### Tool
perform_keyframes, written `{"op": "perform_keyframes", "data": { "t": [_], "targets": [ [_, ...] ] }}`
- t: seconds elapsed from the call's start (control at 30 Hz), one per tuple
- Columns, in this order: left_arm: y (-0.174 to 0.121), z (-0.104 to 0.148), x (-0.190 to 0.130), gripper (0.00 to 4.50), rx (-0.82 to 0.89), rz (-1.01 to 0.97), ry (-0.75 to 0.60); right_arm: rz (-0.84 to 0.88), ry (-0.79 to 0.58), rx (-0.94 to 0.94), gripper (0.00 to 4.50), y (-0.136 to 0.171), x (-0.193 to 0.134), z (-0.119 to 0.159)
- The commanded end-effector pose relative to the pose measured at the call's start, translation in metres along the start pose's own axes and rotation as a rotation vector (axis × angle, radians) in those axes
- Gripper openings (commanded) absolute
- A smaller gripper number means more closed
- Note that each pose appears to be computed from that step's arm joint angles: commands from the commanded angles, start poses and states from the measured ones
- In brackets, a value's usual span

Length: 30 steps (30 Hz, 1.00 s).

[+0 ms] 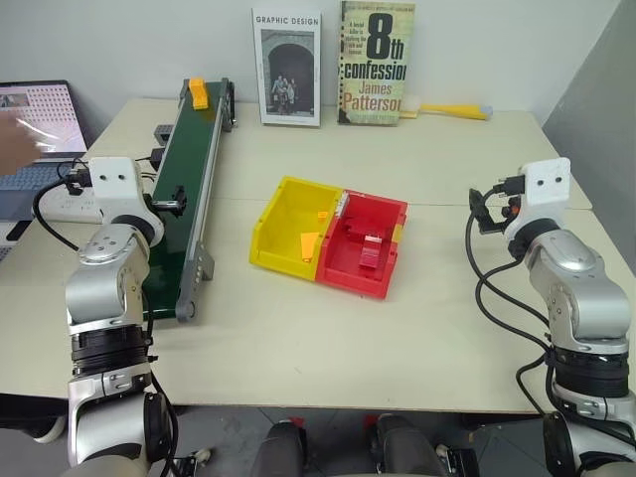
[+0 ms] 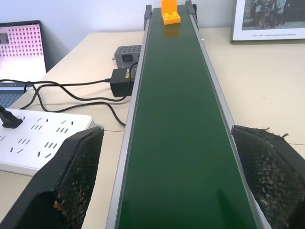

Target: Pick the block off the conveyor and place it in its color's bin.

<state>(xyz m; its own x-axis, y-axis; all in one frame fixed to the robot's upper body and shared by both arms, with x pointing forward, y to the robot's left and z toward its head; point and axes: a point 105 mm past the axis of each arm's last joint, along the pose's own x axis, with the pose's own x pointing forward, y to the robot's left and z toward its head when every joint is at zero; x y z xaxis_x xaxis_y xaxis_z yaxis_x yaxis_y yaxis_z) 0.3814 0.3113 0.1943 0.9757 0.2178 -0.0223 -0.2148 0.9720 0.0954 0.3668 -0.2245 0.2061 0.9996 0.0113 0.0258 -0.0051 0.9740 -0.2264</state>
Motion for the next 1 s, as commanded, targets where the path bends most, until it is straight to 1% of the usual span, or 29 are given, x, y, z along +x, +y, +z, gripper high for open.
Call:
{"op": "perform_keyframes", "data": {
  "t": [0.03,0.17,0.33,0.63,0.73,0.8,0.9,1.0],
  "targets": [
    [0.001,0.02,-0.005,4.48,0.009,0.007,-0.079,-0.031,-0.067,-0.021,4.5,-0.01,-0.003,0.019],
    [-0.002,0.025,-0.008,4.48,0.013,0.001,-0.111,-0.031,-0.066,-0.022,4.5,-0.009,-0.003,0.019],
    [0.004,0.037,-0.013,4.48,-0.014,0.038,-0.18,-0.022,-0.069,-0.027,4.5,-0.009,-0.002,0.02],
    [0.004,0.033,-0.012,4.48,-0.029,0.064,-0.174,0.002,-0.075,-0.032,4.5,-0.004,0.001,0.023],
    [0.003,0.028,-0.012,4.48,-0.043,0.066,-0.161,0.041,-0.085,-0.048,4.5,-0.001,0.003,0.026],
    [0.002,0.025,-0.012,4.48,-0.05,0.067,-0.153,0.098,-0.103,-0.063,4.5,0.004,0.004,0.032],
    [0.0,0.021,-0.01,4.48,-0.063,0.068,-0.14,0.352,-0.17,-0.04,4.5,0.033,0.002,0.055],
    [-0.003,0.02,-0.006,4.48,-0.063,0.068,-0.131,0.645,-0.223,-0.017,4.5,0.066,-0.013,0.08]
  ]
}}
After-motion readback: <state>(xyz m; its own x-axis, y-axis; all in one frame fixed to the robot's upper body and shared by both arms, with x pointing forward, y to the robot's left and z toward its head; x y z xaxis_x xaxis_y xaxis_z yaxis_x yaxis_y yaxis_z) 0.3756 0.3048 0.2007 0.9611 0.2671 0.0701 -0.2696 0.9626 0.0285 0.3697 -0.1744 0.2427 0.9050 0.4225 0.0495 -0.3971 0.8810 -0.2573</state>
